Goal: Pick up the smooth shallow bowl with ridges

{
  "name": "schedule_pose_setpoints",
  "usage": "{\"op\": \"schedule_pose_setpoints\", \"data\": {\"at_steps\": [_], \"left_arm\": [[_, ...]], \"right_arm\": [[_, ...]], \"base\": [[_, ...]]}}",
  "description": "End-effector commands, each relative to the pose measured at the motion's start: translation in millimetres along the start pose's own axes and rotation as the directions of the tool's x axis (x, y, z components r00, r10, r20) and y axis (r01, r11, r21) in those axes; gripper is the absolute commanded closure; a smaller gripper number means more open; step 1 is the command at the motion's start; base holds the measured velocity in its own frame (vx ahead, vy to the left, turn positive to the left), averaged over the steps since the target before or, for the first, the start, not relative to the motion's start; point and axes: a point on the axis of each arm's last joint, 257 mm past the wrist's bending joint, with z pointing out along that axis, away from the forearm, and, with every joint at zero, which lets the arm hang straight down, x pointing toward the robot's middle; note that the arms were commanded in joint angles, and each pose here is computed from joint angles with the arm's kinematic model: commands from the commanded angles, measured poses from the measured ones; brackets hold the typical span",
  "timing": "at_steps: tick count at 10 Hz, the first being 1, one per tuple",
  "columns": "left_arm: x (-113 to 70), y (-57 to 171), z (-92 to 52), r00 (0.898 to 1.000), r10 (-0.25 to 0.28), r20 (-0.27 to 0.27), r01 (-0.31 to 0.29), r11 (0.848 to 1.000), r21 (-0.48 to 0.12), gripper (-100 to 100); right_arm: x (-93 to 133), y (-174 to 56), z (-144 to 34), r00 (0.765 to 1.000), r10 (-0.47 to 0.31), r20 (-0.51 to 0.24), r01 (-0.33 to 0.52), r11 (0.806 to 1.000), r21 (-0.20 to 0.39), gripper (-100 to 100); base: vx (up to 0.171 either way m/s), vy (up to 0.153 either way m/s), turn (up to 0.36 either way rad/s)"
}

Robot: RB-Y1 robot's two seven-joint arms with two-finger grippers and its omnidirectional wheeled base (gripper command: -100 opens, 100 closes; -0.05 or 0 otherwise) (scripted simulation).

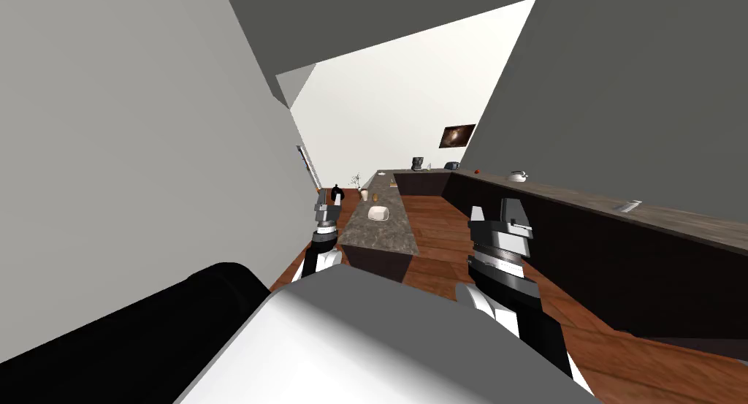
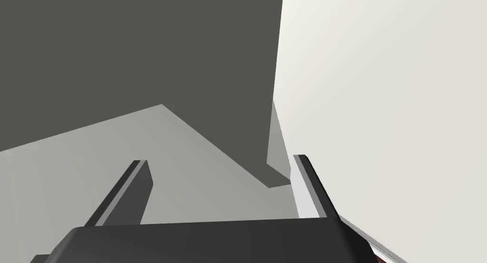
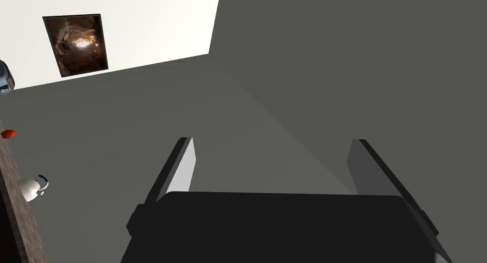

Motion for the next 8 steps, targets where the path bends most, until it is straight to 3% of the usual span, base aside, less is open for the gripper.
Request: {"op": "schedule_pose_setpoints", "data": {"at_steps": [1, 6, 8], "left_arm": [[2.9, 9.7, 1.6, 1.0, 0.012, -0.029, -0.013, 1.0, -0.026, -100], [0.7, 61.7, 10.3, 0.994, 0.065, -0.091, -0.079, 0.985, -0.154, -100], [-2.0, 74.7, 12.0, 0.992, 0.077, -0.096, -0.094, 0.978, -0.188, -100]], "right_arm": [[0.0, 0.0, 0.0, 1.0, 0.0, 0.0, 0.0, 1.0, 0.0, 0], [0.1, 0.0, 0.1, 1.0, 0.0, 0.0, 0.0, 1.0, 0.0, 0], [0.0, 0.0, 0.0, 1.0, 0.0, 0.0, 0.0, 1.0, 0.0, 0]], "base": [[-0.085, 0.0, -0.069], [-0.17, -0.038, -0.129], [-0.08, -0.016, -0.057]]}}
